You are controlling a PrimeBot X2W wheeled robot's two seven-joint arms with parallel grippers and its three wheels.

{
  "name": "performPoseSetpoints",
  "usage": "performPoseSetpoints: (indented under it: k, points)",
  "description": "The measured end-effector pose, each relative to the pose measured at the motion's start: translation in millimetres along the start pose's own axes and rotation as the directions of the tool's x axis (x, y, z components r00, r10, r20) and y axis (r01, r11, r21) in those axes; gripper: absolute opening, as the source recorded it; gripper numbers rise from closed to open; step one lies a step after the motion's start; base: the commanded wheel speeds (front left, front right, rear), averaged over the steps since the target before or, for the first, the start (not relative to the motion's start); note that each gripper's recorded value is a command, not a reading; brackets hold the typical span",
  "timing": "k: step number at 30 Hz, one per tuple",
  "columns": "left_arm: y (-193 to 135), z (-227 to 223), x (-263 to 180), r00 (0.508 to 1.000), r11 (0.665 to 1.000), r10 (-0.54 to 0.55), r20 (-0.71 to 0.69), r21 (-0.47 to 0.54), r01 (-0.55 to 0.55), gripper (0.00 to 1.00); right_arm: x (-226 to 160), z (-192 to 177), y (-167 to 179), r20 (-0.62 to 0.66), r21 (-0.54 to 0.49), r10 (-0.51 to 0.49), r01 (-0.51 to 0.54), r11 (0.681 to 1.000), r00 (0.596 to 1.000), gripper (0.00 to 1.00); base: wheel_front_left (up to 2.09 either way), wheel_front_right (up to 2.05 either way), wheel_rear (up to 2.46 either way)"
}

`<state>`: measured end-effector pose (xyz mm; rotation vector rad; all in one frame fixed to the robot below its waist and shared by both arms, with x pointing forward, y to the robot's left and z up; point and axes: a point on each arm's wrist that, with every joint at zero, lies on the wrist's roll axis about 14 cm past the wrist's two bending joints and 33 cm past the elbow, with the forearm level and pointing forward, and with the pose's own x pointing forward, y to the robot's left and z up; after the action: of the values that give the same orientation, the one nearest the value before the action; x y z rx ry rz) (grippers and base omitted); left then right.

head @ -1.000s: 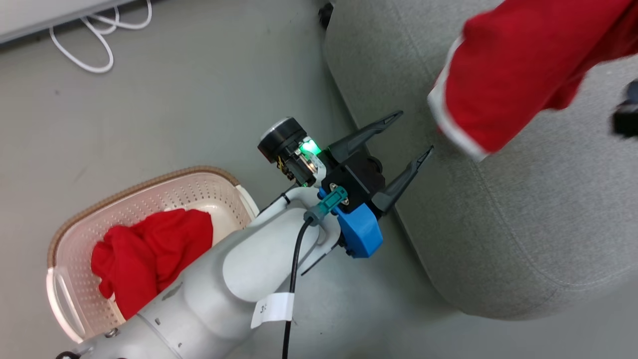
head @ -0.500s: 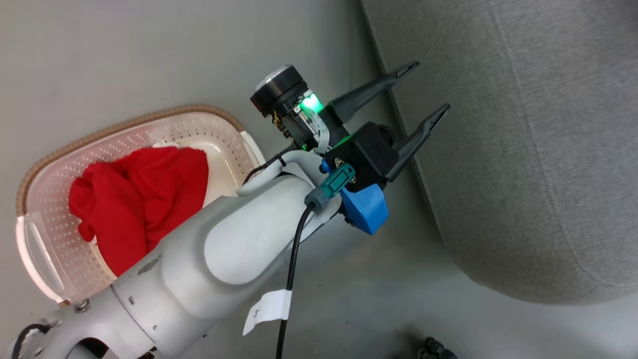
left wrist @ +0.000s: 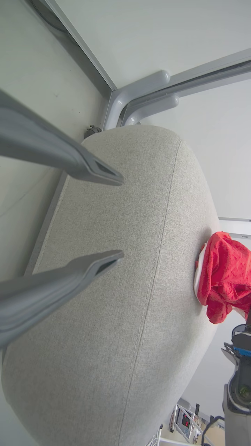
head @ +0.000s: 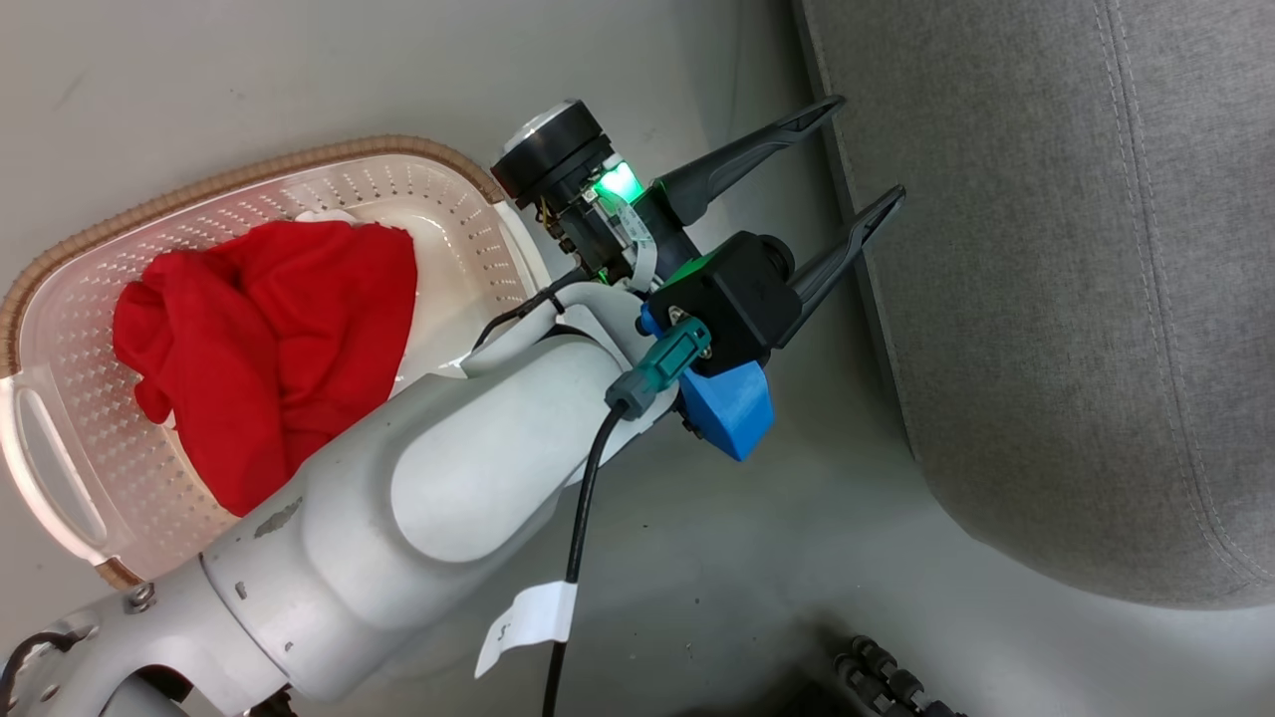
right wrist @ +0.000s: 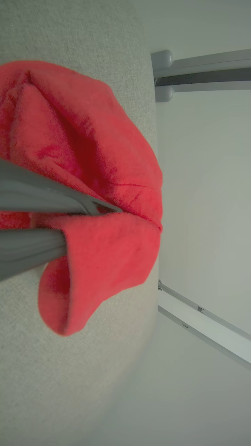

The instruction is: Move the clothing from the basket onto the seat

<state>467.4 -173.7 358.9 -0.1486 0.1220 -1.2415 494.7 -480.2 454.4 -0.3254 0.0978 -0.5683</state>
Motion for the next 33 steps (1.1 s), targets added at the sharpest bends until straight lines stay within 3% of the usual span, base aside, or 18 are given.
performPoseSetpoints:
  k: [5,9,10,11,12,22,27,33]
  points:
    - [4,-3,-2,1.000,1.000,0.008,-0.007,0.001,-0.008,1.00,-12,-37,12,-0.106,0.027,0.012,-0.009,1.000,0.994,0.00,0.00,0.00,0.00]
    - [6,-2,-3,1.000,1.000,0.015,-0.007,0.008,-0.015,1.00,-17,-46,14,-0.136,0.038,0.013,-0.008,0.999,0.991,0.00,0.00,0.00,0.00]
    - [6,-1,-3,1.000,1.000,0.016,-0.006,0.012,-0.016,1.00,-18,-46,13,-0.138,0.044,0.010,-0.004,0.999,0.990,0.11,0.00,0.00,0.00]
    - [6,1,-2,1.000,1.000,0.015,0.000,0.014,-0.015,1.00,-19,-45,13,-0.137,0.046,0.009,-0.002,0.999,0.991,0.88,0.00,0.00,0.00]
    - [6,4,-2,1.000,1.000,0.016,0.008,0.017,-0.017,1.00,-20,-44,12,-0.134,0.047,0.008,-0.001,0.999,0.991,1.00,0.00,0.00,0.00]
    - [-11,41,-1,0.998,0.999,0.024,0.066,0.025,-0.026,1.00,-72,-37,-18,-0.144,0.017,-0.002,0.004,1.000,0.990,1.00,0.00,0.00,0.00]
    - [-17,67,-6,0.994,0.997,0.066,0.090,0.030,-0.069,1.00,-95,-15,-31,-0.099,0.002,0.008,-0.008,1.000,0.995,1.00,0.00,0.00,0.00]
    - [-4,119,-27,0.965,0.978,0.192,0.178,0.047,-0.203,1.00,-107,31,-4,0.027,0.025,0.109,-0.110,0.994,0.994,1.00,0.00,0.00,0.00]
